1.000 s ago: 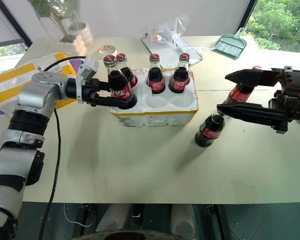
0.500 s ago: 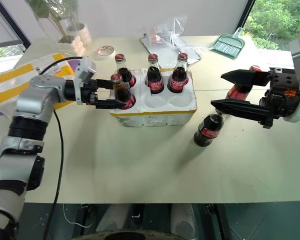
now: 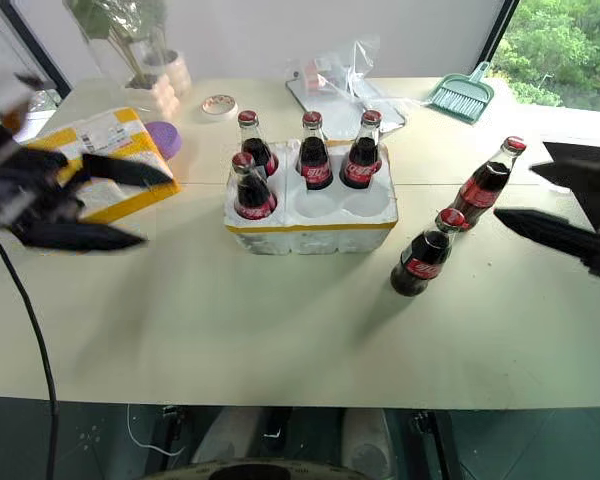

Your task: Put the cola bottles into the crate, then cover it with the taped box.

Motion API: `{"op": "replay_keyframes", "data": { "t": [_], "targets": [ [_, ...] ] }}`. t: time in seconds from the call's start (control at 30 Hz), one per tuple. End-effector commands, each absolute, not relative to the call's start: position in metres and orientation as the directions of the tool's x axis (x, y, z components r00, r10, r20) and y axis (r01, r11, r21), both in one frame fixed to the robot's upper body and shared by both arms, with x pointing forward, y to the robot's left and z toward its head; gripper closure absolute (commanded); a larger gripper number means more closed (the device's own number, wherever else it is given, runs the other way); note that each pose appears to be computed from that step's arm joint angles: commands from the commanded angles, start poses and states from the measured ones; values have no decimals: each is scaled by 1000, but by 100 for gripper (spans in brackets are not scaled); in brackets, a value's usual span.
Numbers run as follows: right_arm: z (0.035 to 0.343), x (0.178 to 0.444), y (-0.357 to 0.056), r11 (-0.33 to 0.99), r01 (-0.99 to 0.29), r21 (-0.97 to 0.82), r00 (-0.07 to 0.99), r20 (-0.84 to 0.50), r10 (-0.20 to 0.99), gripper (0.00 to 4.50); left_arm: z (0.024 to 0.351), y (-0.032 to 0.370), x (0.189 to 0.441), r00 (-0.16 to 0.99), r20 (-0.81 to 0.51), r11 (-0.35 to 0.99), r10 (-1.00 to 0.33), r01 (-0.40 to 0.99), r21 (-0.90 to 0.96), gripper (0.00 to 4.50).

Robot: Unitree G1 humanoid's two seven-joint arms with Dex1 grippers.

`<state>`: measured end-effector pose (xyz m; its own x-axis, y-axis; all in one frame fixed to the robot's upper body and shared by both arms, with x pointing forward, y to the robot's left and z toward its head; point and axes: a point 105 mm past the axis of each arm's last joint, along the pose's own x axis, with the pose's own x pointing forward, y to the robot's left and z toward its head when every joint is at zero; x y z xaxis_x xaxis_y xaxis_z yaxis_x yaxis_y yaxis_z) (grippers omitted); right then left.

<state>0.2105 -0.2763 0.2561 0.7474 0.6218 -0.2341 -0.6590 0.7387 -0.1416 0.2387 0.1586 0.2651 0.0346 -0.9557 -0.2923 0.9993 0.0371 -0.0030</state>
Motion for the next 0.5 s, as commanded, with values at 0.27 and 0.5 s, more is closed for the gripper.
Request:
{"op": "replay_keyframes", "data": {
  "t": [0.27, 0.5],
  "targets": [
    [189, 202, -259, 823, -567, -38, 814, -180, 553, 0, 250, 148, 253, 58, -321, 28, -945, 995, 96, 3],
    [164, 229, -245, 830, -557, 11, 820, -148, 552, 0, 250, 146, 254, 61, -311, 29, -948, 994, 106, 3]
  ]
}}
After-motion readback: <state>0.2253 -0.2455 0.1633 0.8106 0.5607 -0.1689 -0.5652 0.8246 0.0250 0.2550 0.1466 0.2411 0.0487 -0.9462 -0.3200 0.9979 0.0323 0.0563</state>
